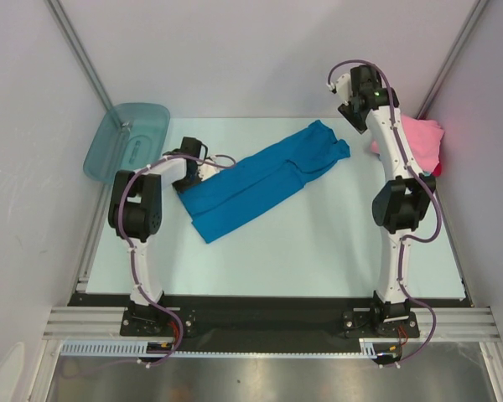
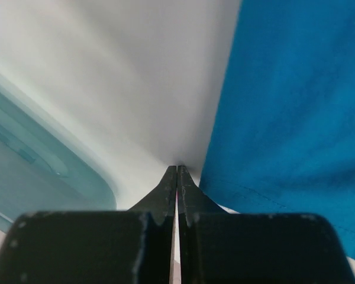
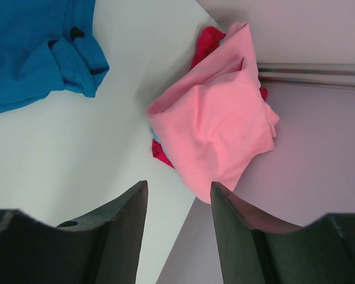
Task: Fold and stack the t-shirts
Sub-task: Fold the tshirt
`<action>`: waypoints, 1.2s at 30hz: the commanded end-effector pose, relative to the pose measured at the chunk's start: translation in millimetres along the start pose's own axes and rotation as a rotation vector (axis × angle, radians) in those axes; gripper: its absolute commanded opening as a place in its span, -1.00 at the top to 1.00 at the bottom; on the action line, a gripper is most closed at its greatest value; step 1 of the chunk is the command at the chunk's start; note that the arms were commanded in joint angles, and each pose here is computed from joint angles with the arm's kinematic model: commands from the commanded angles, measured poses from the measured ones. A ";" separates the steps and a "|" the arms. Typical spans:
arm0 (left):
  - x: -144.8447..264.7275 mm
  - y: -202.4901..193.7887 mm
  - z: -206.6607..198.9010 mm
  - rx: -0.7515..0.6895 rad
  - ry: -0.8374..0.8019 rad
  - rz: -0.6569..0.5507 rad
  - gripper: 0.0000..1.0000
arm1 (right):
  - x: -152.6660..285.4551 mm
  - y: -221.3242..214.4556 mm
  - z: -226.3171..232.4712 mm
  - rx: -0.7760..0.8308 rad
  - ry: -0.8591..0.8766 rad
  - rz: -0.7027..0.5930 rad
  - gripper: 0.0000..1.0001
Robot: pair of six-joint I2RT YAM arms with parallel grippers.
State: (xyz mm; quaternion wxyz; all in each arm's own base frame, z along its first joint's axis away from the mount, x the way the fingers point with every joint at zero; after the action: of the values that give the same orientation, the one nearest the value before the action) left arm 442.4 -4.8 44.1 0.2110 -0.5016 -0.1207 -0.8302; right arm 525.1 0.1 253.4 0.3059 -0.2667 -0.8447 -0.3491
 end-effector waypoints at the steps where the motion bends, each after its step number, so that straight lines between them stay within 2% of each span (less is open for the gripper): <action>1: 18.1 5.1 0.9 -0.033 -0.022 -0.073 0.99 | 9.9 19.1 -9.0 0.006 -0.050 -0.060 -0.04; 16: 2.0 25.8 7.1 -0.066 -0.012 -0.152 1.00 | 8.1 29.9 2.0 0.023 -0.050 -0.078 -0.03; 22: -1.6 23.0 -19.5 -0.197 -0.069 -0.139 0.99 | 4.0 36.3 3.5 0.042 -0.063 -0.087 -0.03; 36: 19.5 9.5 -59.9 -0.374 -0.265 -0.176 0.99 | 0.9 43.6 13.1 0.054 -0.033 -0.115 -0.02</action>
State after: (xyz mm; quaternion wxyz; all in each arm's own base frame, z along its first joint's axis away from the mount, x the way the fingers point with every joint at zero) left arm 428.1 -28.3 42.7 0.0763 -0.5582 -0.0443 -0.8250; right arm 543.8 30.4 245.4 0.3023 -0.2360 -0.8650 -0.3236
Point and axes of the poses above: each gripper's point midway between its finger pads, its own x axis back along the fingers, its own z axis along the line the jaws close on, y = z × x, the point moved 3 cm from there along x, back along the fingers, and after that the axes turned 5 degrees about -x, right-handed, at the moved point
